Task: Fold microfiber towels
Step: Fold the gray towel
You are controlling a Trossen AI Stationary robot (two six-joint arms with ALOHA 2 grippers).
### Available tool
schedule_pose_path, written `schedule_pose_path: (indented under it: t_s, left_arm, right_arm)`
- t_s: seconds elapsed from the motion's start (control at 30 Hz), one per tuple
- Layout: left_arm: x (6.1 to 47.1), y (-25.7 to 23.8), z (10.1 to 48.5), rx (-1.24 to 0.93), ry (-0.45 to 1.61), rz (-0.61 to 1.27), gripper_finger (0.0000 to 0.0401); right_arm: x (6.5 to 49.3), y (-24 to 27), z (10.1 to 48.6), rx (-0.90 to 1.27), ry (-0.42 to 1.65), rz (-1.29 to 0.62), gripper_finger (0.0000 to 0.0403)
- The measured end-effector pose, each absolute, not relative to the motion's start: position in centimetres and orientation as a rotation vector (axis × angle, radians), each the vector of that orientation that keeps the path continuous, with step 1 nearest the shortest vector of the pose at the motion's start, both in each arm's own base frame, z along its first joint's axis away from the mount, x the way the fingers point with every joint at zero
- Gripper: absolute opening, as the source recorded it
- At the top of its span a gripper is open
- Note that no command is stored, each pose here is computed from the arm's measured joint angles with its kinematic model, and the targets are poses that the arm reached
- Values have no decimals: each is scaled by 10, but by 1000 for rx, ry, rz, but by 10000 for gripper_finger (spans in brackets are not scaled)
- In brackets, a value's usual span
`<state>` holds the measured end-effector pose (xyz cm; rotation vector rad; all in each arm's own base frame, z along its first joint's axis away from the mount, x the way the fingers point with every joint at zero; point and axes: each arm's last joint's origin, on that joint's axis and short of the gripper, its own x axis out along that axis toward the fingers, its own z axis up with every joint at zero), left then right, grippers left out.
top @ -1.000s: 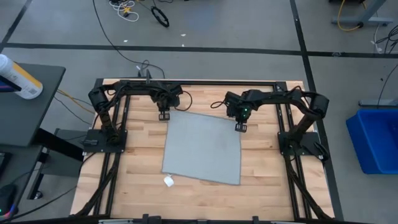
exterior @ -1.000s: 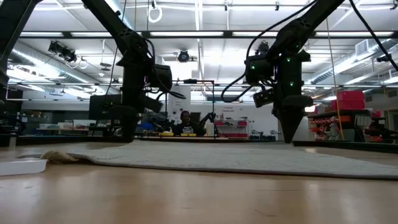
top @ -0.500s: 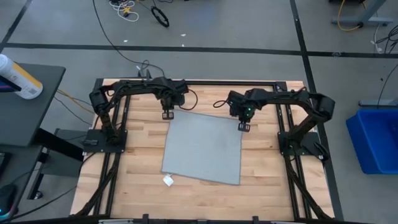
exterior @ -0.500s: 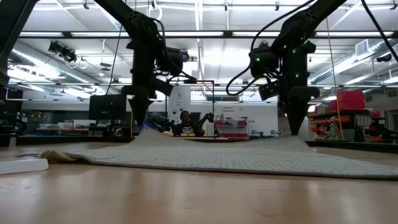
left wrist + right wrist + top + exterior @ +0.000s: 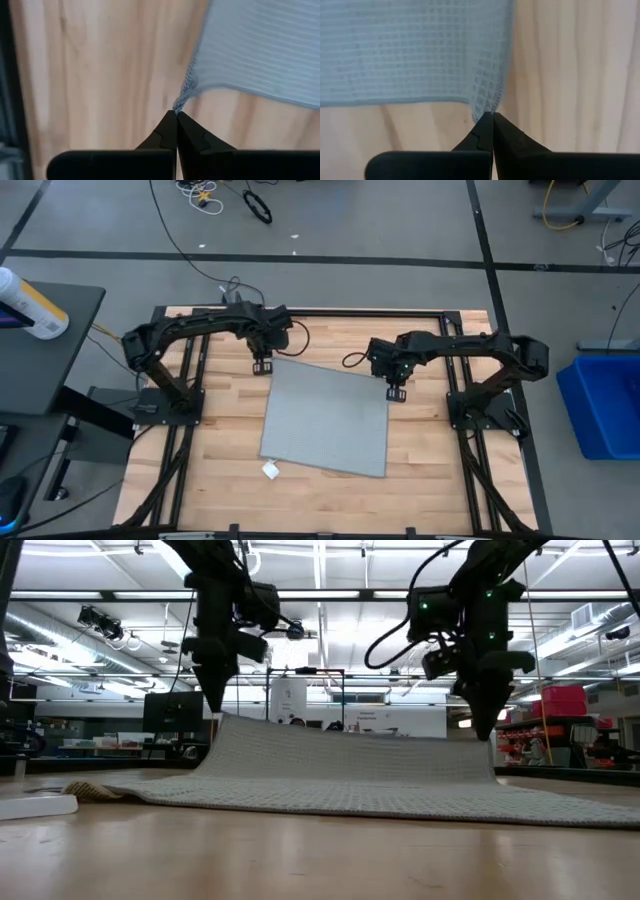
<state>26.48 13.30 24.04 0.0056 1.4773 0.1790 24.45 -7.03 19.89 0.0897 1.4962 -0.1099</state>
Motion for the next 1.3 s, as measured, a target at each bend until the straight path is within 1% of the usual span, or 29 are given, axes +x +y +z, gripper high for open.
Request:
schedule_pose_path:
  t_s: [0.1,0.23,0.6,0.8,1.3]
  left_arm:
    - [260,120,248,6,1451,171,0]
    - [255,104,247,3,1443,145,0]
    - [245,79,206,-37,1507,97,0]
    - [241,70,192,-38,1532,74,0]
    - [248,43,191,-32,1510,26,0]
  right_arm:
    - [246,-59,200,75,1504,-93,0]
    - [248,-46,203,70,1508,-83,0]
    - [265,-19,232,64,1434,-34,0]
    - [267,-7,236,91,1431,-8,0]
    - [263,28,235,100,1461,7,0]
